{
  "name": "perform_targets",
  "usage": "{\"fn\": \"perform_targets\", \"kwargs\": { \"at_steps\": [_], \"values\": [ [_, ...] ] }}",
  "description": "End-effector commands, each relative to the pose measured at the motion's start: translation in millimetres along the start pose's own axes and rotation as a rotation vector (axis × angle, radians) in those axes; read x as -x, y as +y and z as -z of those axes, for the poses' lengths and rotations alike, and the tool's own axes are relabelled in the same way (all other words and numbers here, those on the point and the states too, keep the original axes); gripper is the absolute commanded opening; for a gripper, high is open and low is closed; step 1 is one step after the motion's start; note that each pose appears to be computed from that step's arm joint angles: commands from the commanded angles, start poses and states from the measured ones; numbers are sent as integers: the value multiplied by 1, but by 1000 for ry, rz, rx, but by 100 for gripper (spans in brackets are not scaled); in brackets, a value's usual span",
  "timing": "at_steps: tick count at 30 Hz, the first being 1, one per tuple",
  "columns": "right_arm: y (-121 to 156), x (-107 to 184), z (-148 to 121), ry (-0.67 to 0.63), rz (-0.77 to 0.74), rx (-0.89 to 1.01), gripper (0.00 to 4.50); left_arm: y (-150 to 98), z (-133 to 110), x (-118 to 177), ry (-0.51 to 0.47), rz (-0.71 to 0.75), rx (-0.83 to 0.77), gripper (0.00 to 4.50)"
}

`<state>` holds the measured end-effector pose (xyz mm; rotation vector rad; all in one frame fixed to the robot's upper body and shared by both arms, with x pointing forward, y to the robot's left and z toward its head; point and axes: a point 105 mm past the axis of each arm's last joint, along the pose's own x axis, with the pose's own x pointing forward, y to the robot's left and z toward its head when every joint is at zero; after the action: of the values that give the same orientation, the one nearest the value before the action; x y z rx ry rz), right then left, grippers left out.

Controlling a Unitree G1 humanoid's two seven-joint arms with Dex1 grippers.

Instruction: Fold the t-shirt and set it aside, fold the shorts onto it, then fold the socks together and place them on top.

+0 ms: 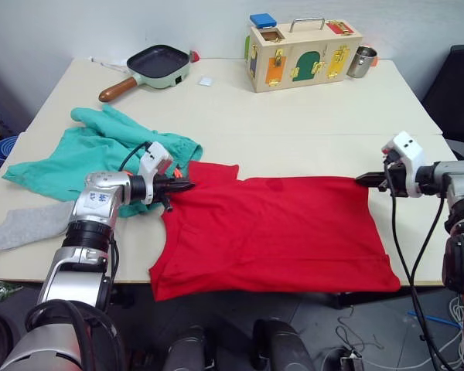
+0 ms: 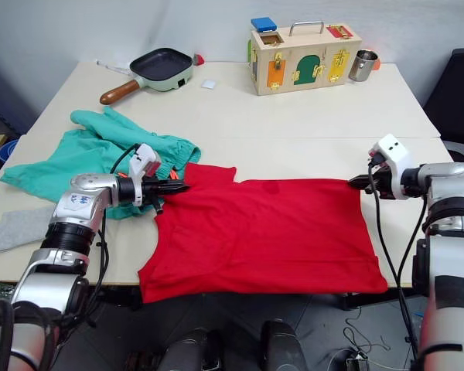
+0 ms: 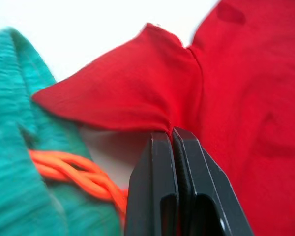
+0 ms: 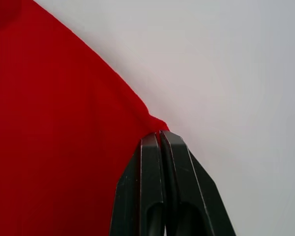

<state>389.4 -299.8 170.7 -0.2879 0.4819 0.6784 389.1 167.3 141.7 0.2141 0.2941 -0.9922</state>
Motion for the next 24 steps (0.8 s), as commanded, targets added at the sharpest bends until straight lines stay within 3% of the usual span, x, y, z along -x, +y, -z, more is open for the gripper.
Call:
{"fn": "perform_targets", "kwargs": {
  "at_steps": [1,9,15,24],
  "values": [
    [-1,13,-7,-52,-15,13,3,-2,-18,9,-52,3,-41,0],
    [2,22,-3,-90,-56,11,3,-4,-23,13,-72,-17,-46,0],
    [-8,20,1,-143,55,31,3,7,-29,8,-128,-102,-45,0],
    [-7,30,3,-185,29,2,3,0,-34,11,-153,-42,-57,0]
  ]
}}
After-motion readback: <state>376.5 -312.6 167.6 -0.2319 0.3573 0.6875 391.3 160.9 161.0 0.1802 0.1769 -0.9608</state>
